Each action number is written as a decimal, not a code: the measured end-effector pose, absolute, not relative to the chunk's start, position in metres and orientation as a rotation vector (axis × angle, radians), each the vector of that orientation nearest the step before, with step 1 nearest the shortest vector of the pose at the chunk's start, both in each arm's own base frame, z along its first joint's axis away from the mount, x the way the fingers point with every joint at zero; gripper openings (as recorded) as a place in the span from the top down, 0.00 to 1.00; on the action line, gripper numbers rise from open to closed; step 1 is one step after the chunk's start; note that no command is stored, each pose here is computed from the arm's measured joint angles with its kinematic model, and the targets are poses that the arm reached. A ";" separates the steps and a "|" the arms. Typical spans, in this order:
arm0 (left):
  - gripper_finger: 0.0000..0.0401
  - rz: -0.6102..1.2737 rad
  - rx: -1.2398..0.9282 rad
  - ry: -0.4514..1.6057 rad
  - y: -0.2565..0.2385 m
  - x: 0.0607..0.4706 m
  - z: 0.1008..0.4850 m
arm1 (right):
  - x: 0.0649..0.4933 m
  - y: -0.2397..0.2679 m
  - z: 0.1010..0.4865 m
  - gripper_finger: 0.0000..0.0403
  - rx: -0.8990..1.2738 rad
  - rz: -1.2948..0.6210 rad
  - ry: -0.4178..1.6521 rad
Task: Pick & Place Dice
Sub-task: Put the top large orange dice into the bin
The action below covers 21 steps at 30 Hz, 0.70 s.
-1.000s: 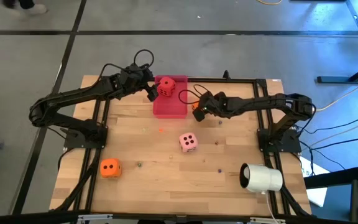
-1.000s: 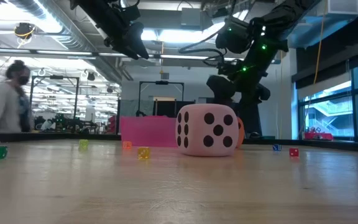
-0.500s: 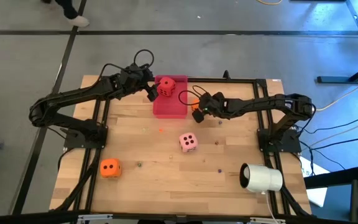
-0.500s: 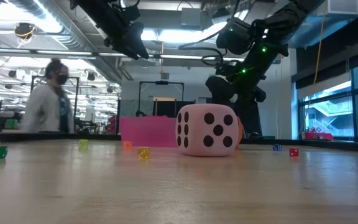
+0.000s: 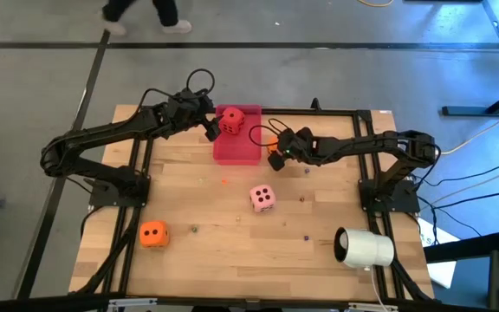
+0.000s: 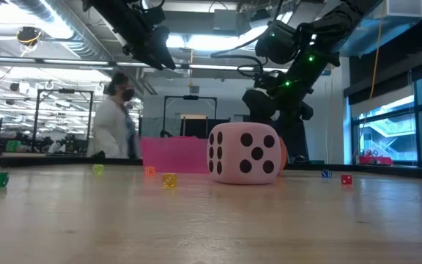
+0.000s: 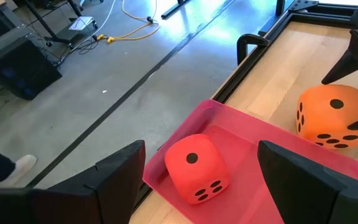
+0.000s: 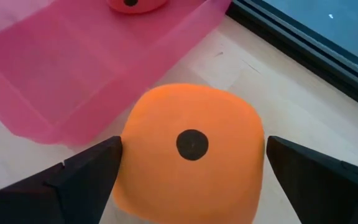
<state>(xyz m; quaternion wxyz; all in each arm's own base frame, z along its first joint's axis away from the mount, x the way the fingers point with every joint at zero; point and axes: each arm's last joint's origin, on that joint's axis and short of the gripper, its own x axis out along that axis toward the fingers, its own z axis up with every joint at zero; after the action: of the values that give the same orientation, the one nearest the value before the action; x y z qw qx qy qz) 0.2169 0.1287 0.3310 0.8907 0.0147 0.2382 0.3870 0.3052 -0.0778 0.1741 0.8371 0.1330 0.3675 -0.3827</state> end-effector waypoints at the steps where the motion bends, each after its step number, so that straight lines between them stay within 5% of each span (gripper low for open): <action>1: 0.24 0.803 0.031 0.494 0.129 0.217 0.331 | 0.305 -0.078 0.174 0.01 0.275 -0.810 0.778; 21: 0.24 0.803 0.031 0.495 0.129 0.217 0.331 | 0.305 -0.076 0.175 0.01 0.264 -0.873 0.749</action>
<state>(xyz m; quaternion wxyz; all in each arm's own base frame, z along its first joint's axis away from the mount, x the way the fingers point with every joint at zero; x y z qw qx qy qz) 0.2170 0.1287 0.3310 0.8907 0.0148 0.2383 0.3869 0.3051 -0.0764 0.1752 0.8308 0.1246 0.3532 -0.4117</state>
